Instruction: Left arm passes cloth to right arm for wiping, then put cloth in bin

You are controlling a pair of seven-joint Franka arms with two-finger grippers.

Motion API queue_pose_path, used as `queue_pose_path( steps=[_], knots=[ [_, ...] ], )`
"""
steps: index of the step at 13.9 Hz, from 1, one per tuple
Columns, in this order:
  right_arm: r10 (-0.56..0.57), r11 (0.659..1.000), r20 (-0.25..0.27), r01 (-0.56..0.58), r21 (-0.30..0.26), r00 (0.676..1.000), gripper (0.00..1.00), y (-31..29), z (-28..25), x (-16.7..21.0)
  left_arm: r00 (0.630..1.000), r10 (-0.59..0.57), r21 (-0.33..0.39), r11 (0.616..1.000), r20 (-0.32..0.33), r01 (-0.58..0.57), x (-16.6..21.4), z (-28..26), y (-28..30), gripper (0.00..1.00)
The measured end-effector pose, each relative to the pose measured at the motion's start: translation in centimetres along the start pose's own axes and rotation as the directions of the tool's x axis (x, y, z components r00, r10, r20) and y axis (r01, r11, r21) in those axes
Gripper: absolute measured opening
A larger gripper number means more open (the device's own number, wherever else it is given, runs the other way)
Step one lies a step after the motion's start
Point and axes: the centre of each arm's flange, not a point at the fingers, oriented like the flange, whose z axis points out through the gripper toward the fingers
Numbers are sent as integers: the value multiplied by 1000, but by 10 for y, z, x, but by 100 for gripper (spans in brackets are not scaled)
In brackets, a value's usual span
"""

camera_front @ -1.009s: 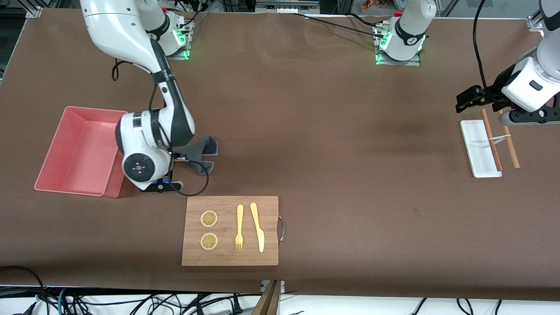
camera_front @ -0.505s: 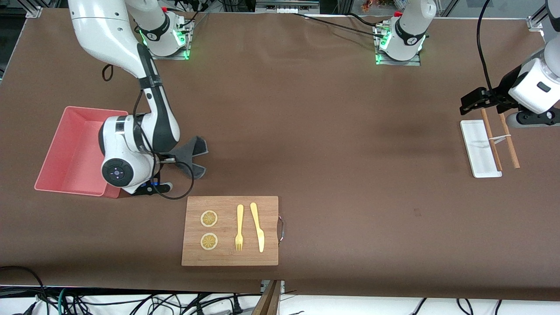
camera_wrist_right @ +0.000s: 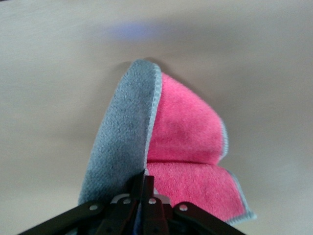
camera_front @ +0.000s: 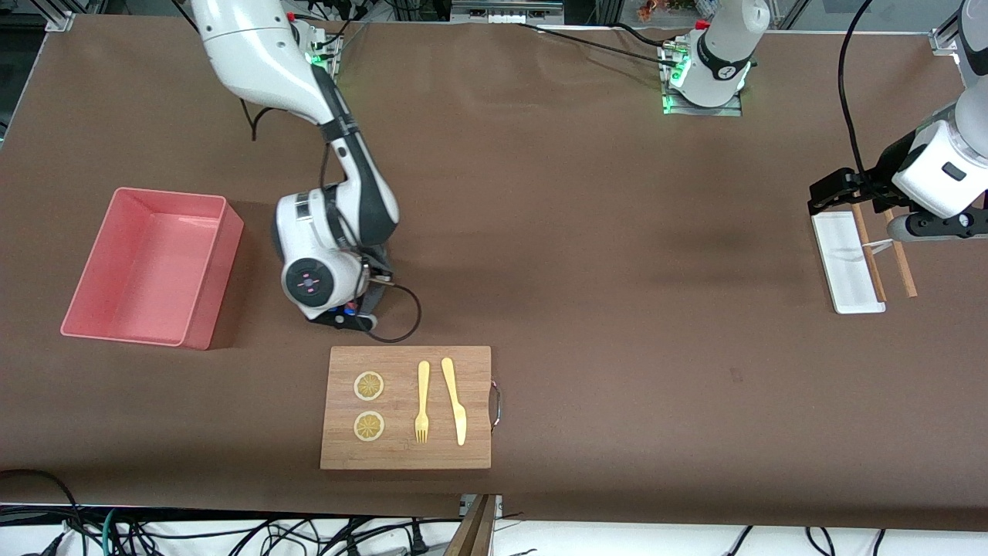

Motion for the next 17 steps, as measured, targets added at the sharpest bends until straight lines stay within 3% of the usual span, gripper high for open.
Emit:
queue_pose_path(
  steps=[6,10,13,17],
  knots=[
    [217,970,-13,-214,118,976,2,-90,15,-61,1000,0,3,1000,-2,0,2,0,0,100],
    [264,953,-9,-260,154,964,2,-108,7,-73,1000,5,47,999,2,-5,5,5,-1,100],
    [224,965,-13,-220,146,974,2,-96,4,-61,1000,5,46,999,0,-5,5,4,-2,100],
    [123,991,62,-126,51,990,2,-28,10,-16,1000,3,46,999,-3,-3,5,2,-2,100]
  ],
)
